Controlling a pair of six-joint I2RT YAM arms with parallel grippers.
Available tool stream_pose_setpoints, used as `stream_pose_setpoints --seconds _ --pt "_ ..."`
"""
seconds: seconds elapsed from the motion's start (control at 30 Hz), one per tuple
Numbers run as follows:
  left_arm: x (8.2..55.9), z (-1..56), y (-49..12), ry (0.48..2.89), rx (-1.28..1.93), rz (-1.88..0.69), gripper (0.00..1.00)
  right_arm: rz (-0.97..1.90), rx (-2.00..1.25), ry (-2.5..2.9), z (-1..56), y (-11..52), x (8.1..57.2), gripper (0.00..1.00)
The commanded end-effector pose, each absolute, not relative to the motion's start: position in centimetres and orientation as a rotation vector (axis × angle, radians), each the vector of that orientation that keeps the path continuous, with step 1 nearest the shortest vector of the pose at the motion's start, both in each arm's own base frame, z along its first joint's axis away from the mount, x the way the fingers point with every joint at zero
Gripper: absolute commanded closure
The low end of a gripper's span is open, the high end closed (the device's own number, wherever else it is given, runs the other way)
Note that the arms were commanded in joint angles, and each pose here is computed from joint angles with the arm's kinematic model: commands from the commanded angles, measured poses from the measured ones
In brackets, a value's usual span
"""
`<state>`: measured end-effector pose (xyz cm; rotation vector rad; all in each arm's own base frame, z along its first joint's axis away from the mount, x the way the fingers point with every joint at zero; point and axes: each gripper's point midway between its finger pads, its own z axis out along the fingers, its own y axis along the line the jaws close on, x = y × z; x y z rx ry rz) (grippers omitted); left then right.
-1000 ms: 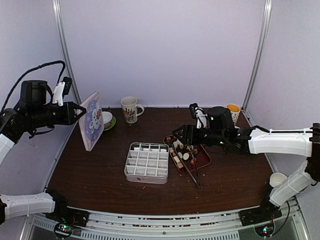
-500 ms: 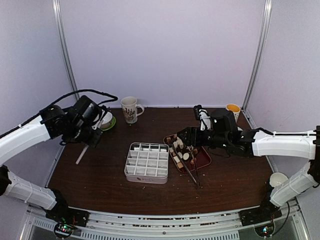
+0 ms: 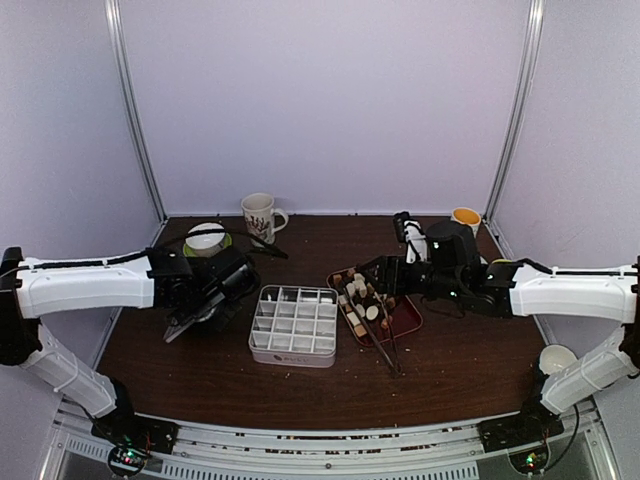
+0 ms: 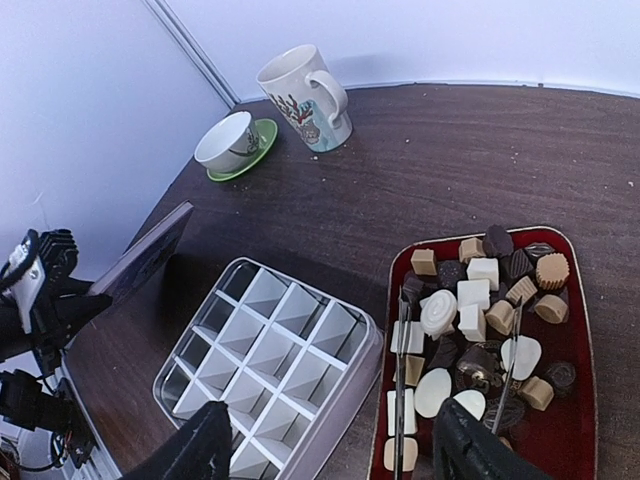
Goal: Pack the chocolate
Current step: Place the box lid at the center of the board.
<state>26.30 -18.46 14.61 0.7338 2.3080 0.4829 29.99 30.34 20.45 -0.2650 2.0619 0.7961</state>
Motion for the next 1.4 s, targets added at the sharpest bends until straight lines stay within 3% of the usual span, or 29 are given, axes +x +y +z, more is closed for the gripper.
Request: stream_pose_setpoints --seconds 0.0,0.5,0.73,1.0,1.23,1.37 --pt "26.8 13.3 -18.7 2.271 0.638 0.489 0.93 0.769 -0.241 2.05 20.5 29.5 30.2 0.3" --pt "24.0 6.3 -22.1 2.465 0.538 0.099 0.72 0.779 -0.208 2.063 19.5 29.2 30.2 0.3" --pt "22.2 4.8 -25.5 2.546 0.44 -0.241 0.67 0.781 -0.209 2.065 19.7 29.2 30.2 0.3" --pt "22.5 6.5 -23.8 2.517 0.352 -0.21 0.63 0.787 -0.211 2.065 19.7 29.1 30.0 0.3" --pt "24.7 7.9 -20.4 2.508 0.161 -0.292 0.68 0.794 -0.216 2.082 19.3 29.5 30.2 0.3" --pt "26.6 6.9 -18.2 2.532 0.028 -0.363 0.78 0.79 -0.217 2.111 18.7 29.7 30.3 0.3"
